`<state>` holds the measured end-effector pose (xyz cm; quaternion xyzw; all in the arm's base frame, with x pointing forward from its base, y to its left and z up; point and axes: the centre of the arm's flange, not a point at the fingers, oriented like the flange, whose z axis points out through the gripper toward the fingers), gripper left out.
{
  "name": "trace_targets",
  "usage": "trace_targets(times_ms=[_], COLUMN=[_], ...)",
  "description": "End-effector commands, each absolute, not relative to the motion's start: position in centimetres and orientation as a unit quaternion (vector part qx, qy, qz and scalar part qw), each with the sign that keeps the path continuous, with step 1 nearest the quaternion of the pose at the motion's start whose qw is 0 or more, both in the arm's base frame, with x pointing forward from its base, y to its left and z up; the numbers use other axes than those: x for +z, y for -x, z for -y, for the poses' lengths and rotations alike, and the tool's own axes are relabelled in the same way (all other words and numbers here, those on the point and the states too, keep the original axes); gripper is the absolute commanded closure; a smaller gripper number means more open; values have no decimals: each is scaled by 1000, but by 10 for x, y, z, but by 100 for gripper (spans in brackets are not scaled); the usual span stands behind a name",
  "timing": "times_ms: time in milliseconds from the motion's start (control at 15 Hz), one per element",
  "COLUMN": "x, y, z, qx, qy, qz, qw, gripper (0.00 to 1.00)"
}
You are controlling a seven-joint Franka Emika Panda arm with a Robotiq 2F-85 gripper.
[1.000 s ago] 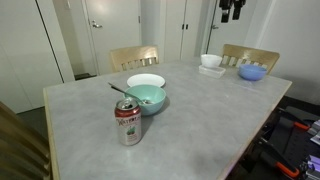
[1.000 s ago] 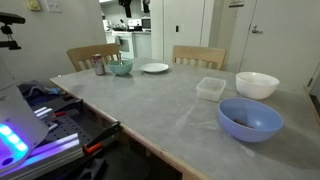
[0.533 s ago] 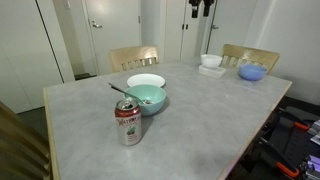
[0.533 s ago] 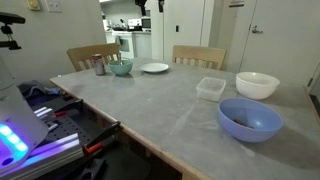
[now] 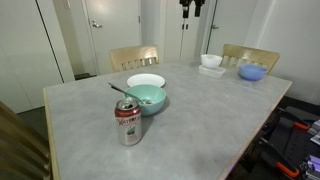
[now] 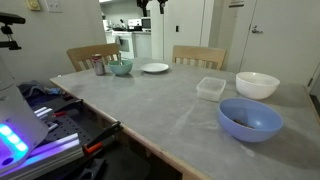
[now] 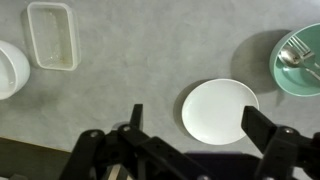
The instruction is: Move the soda can to the right side of the table
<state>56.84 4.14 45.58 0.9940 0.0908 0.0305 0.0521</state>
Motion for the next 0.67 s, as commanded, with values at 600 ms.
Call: trace_targets(times_ms=[600], x=[452], y=[-569], z=[-50], qx=[19], qy=[-993], qz=[-97], qw=[61], gripper=[0])
